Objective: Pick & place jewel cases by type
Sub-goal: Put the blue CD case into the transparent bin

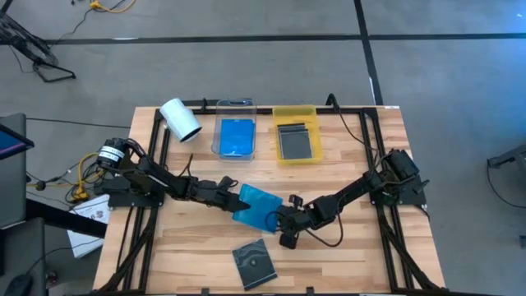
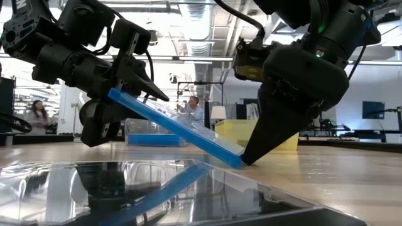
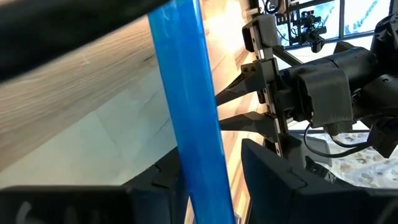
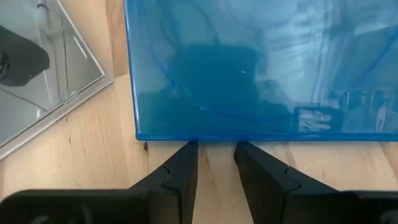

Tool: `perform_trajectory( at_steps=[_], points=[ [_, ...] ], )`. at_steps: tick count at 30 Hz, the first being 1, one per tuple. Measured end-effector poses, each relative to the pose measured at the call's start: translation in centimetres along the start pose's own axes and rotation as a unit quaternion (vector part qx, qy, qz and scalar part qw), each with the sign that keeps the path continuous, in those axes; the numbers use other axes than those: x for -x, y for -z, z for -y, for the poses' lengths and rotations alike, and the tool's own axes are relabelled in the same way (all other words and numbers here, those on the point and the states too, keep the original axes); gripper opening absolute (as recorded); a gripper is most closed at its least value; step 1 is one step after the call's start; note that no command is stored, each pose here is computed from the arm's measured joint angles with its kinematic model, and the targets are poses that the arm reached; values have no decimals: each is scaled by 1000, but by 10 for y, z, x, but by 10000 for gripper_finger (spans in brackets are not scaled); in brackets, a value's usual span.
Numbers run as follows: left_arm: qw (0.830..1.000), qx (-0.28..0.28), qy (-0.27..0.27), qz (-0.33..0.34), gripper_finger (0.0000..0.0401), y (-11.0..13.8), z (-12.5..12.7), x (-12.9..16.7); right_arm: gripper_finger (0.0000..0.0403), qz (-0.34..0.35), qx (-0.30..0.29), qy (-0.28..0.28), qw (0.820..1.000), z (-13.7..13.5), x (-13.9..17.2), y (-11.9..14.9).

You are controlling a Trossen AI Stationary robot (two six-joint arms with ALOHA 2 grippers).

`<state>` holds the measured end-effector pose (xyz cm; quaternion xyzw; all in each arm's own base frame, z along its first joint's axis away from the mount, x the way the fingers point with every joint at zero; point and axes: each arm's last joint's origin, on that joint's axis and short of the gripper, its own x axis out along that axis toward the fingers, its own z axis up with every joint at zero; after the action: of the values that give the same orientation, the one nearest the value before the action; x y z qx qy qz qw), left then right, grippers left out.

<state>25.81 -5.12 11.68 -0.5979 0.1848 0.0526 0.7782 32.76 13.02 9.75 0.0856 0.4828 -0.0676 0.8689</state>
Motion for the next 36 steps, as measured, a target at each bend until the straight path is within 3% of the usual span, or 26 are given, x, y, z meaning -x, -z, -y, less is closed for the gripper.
perform_trajectory(
  at_steps=[7,16,36],
  points=[
    [1000,-3,2,0,103,0,0,0,108,-6,-31,1,1000,0,1,0],
    [1000,-11,19,-5,72,0,4,0,108,-19,-27,5,999,-8,5,2],
    [995,-57,78,-23,36,-17,23,10,108,-89,-31,77,993,-4,44,20]
  ],
)
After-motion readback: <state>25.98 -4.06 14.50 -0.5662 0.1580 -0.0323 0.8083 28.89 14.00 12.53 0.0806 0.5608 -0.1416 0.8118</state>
